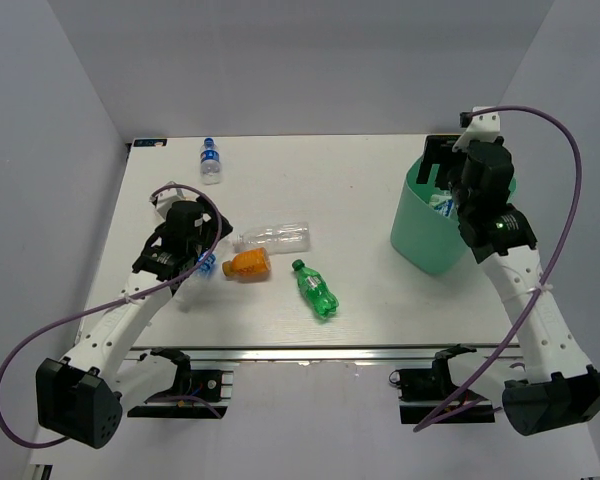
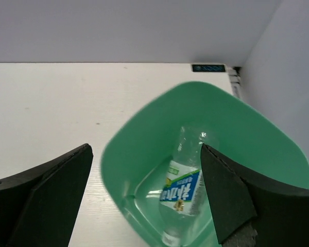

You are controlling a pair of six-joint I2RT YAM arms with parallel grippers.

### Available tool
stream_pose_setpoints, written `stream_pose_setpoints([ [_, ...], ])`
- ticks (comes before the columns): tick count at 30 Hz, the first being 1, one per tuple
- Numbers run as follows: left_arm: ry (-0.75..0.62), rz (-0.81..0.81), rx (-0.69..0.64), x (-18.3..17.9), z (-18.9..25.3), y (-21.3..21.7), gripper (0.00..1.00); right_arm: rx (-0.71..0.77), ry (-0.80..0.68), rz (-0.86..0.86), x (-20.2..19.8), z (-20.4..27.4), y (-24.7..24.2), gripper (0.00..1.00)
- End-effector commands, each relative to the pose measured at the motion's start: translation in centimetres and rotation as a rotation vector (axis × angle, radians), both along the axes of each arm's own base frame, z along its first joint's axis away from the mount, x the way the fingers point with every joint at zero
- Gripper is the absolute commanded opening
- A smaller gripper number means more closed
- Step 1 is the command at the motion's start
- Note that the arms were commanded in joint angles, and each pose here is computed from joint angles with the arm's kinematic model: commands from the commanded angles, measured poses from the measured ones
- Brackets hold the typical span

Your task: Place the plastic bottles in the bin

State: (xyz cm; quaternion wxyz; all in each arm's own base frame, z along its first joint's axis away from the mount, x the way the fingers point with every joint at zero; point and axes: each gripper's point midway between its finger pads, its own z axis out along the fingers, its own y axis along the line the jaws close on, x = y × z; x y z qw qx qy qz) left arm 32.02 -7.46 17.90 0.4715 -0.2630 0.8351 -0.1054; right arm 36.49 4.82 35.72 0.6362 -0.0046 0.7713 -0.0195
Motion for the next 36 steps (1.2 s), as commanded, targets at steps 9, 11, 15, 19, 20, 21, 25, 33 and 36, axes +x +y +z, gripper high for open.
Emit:
stream_pose_setpoints([
  [9, -0.004, -0.044, -0.038, 0.1, 0.3, -1.1, 0.98, -0.037, 0.107, 0.572, -5.3, -1.8, 14.8, 0.89],
  [11, 0.017, -0.045, -0.038, -0.1, -0.2, -1.2, 0.98, -0.037, 0.209, 0.651, -6.7, -5.7, 18.0, 0.89],
  [15, 0.032, -0.036, -0.033, -0.4, -0.6, -0.9, 0.98, -0.011, 0.371, 0.733, -9.3, -12.5, 21.7, 0.89],
  [19, 0.05, -0.04, -0.029, -0.6, -1.0, -1.0, 0.98, -0.027, 0.496, 0.799, -12.4, -17.8, 24.8, 0.89],
  [20, 0.059, -0.041, -0.027, -0.6, -1.3, -1.0, 0.98, -0.027, 0.539, 0.799, -13.1, -19.6, 25.1, 0.89],
  [21, 0.065, -0.042, -0.026, -0.7, -1.5, -1.0, 0.98, -0.025, 0.542, 0.817, -13.5, -20.2, 25.8, 0.89],
  [25, 0.091, -0.049, -0.034, -1.1, -2.4, -1.1, 0.98, -0.041, 0.614, 0.806, -14.9, -24.4, 26.6, 0.89],
  [33, 0.129, -0.049, -0.045, -2.1, -3.6, -1.1, 0.98, -0.115, 0.731, 0.733, -15.1, -30.5, 26.8, 0.87],
  [36, 0.133, -0.046, -0.051, -2.4, -3.8, -1.1, 0.98, -0.11, 0.701, 0.689, -14.0, -29.5, 27.0, 0.61],
])
